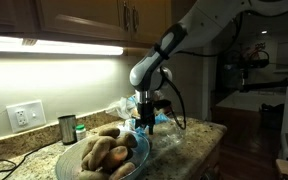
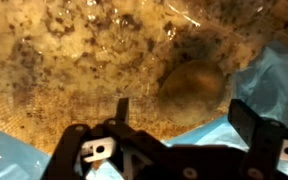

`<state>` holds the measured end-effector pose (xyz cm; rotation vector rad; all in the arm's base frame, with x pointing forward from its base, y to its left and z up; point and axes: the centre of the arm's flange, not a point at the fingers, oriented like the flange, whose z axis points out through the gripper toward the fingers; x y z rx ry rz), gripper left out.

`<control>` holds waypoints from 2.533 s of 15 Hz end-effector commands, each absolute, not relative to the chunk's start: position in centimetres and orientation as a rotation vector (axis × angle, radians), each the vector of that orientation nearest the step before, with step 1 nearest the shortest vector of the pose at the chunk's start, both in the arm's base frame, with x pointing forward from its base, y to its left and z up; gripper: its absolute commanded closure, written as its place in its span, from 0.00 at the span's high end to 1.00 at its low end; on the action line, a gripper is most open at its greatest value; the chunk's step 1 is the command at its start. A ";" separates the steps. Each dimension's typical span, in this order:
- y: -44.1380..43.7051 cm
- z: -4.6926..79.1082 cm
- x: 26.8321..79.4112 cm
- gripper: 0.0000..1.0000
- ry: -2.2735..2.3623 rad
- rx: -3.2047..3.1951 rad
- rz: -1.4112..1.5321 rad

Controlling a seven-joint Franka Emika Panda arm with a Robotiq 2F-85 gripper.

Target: Move potato from the plastic bag into the clear bowl

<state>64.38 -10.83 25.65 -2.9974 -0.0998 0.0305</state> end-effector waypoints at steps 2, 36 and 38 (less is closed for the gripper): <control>-11.5 25.1 64.8 1.00 -0.096 -2.991 0.058; -12.8 26.4 65.5 0.07 -0.074 -3.003 0.051; -12.4 26.9 65.4 0.07 -0.084 -3.001 0.043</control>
